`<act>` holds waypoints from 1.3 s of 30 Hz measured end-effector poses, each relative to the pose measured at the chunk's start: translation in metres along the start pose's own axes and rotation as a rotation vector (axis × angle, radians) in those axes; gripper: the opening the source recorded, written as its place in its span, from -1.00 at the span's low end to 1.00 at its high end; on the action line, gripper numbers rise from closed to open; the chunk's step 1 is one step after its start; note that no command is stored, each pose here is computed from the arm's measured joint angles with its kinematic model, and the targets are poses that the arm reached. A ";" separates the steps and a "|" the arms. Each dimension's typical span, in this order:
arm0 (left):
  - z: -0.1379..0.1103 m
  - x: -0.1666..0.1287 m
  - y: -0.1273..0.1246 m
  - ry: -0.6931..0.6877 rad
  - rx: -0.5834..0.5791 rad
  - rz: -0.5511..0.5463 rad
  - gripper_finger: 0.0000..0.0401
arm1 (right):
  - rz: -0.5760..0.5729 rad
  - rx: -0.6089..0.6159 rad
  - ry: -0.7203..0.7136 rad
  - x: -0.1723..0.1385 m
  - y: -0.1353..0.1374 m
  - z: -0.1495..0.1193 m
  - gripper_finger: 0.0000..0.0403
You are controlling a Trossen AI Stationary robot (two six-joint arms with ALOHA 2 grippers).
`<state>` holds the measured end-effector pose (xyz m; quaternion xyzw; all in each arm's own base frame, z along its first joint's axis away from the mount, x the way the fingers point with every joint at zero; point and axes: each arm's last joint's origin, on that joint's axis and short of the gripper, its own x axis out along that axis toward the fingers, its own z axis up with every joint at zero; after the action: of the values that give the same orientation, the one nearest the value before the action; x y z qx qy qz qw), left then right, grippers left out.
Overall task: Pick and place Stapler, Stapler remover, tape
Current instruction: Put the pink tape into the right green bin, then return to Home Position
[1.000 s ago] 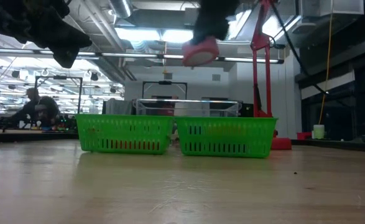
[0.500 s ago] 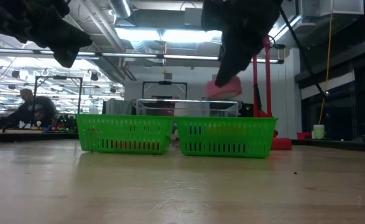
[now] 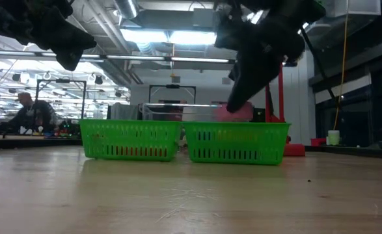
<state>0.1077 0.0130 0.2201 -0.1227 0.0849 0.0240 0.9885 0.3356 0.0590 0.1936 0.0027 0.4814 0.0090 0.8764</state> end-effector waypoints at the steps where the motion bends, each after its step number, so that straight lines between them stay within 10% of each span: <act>1: 0.000 0.000 0.000 0.000 0.000 0.000 -0.77 | -0.002 -0.001 0.012 0.001 0.000 -0.003 -0.79; 39: 0.000 0.000 0.000 0.000 0.000 0.000 -0.77 | 0.057 -0.133 0.089 -0.033 0.003 0.028 0.05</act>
<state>0.1077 0.0130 0.2201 -0.1227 0.0850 0.0240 0.9885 0.3412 0.0614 0.2369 -0.0424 0.5179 0.0661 0.8518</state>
